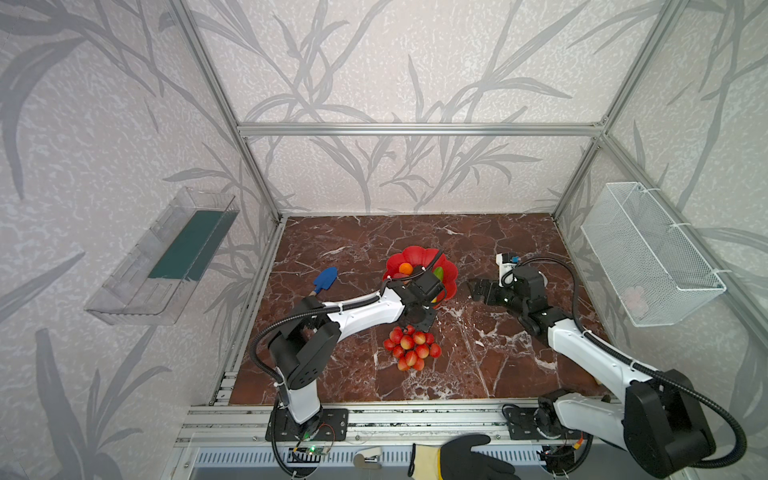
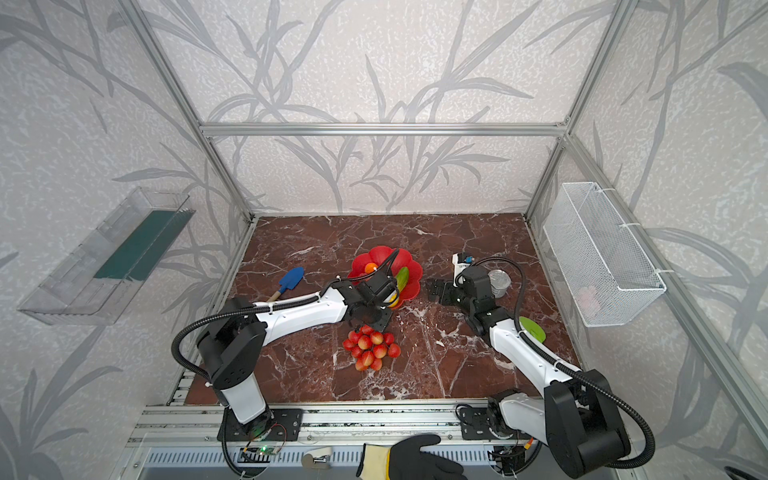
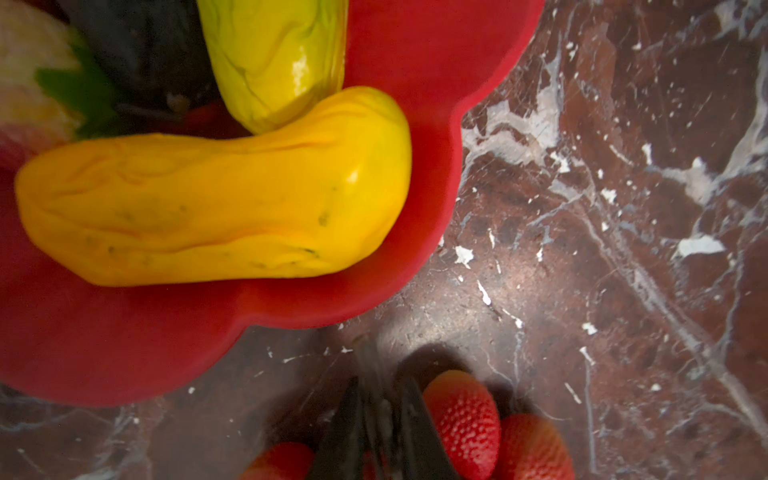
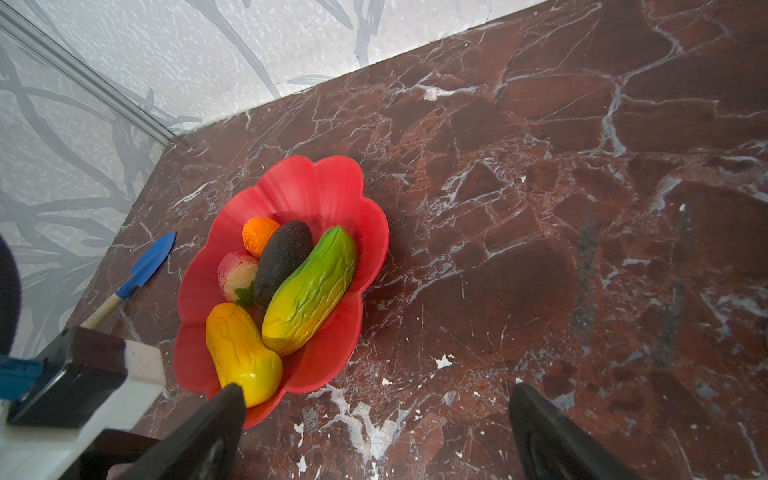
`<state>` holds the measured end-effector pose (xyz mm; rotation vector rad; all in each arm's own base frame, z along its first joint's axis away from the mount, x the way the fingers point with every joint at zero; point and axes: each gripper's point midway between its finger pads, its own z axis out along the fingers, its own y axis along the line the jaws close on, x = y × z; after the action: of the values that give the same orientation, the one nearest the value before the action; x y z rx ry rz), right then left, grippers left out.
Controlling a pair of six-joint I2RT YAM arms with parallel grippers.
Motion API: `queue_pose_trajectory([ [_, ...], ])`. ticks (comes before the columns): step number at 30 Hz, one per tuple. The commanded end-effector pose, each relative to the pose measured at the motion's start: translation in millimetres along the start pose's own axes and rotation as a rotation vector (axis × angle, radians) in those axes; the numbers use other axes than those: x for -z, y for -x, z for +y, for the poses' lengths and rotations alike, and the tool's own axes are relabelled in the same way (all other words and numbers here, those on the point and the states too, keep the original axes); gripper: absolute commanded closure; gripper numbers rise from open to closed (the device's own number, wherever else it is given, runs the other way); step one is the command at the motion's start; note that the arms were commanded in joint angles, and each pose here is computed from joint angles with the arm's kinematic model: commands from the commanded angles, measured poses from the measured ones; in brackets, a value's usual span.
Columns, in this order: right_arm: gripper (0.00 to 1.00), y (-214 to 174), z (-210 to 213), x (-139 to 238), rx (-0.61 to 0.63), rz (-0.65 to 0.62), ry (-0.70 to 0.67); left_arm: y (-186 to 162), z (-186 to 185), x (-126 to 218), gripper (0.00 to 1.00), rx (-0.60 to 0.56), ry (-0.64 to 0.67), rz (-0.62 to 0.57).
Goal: Place and organize the fake fruits in the fruit bowl
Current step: 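Grasp the strawberry bunch by its stem with the left gripper, then lift the strawberry bunch into the red bowl with the left gripper and release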
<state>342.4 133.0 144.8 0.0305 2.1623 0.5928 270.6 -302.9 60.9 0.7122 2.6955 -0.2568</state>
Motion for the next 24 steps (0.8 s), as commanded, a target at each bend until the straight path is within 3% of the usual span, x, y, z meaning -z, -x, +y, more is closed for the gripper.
queue_pose_trajectory([
  [1,0.01,2,-1,3,0.008,-0.017,0.003,0,-2,5,0.88,0.009,-0.004,0.004],
  [5,0.01,3,-2,2,0.005,-0.022,0.003,-6,0,8,0.99,0.027,-0.006,0.01],
  [16,0.01,5,-2,3,-0.004,-0.029,0.003,-25,10,38,1.0,0.088,-0.013,-0.037],
  [24,0.01,10,-1,5,0.009,-0.044,0.008,-18,40,99,1.0,0.105,0.049,-0.228],
])
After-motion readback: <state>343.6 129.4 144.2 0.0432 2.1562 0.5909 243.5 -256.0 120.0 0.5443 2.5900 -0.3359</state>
